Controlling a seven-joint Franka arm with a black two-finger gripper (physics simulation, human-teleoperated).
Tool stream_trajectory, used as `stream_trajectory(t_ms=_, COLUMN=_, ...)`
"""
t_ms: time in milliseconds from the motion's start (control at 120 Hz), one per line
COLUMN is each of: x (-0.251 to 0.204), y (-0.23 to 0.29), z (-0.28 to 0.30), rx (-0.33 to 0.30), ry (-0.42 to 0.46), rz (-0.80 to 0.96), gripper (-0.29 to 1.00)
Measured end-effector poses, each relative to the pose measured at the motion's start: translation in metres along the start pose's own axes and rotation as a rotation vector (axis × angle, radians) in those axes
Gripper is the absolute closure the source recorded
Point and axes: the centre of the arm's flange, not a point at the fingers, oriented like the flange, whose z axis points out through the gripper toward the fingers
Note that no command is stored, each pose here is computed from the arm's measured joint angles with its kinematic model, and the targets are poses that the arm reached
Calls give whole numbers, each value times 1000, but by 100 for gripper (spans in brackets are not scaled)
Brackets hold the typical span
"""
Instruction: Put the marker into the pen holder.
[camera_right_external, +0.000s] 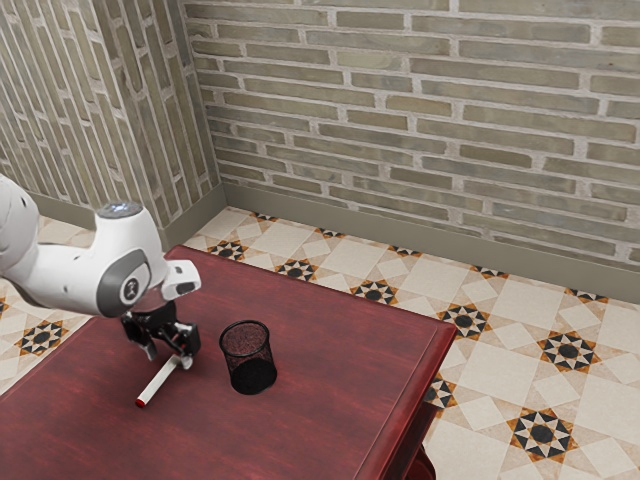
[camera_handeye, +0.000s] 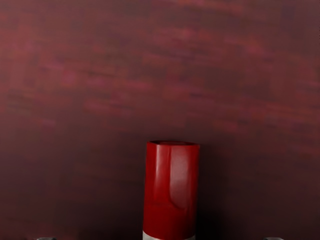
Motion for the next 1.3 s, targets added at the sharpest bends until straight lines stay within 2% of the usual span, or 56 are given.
stream_trajectory(t_ms=500, x=0, y=0, z=0, rx=-10, ry=3, rz=-26, gripper=63)
stream_trajectory(t_ms=683, x=-1, y=0, z=1, rx=-7, ry=0, rz=-31, gripper=70)
stream_trajectory(t_ms=842, x=-1, y=0, z=2, rx=-6, ry=2, rz=-40, gripper=65)
stream_trajectory(t_ms=900, x=0, y=0, z=-2, rx=-9, ry=8, rz=-42, gripper=70)
stream_trajectory(t_ms=1033, x=3, y=6, z=-28, rx=-20, ry=59, rz=-35, gripper=73)
stream_trajectory(t_ms=1150, x=3, y=17, z=-105, rx=-64, ry=187, rz=-14, gripper=73)
stream_trajectory(t_ms=1225, x=-17, y=39, z=-157, rx=-108, ry=271, rz=36, gripper=74)
stream_trajectory(t_ms=1300, x=-44, y=59, z=-179, rx=-143, ry=312, rz=88, gripper=74)
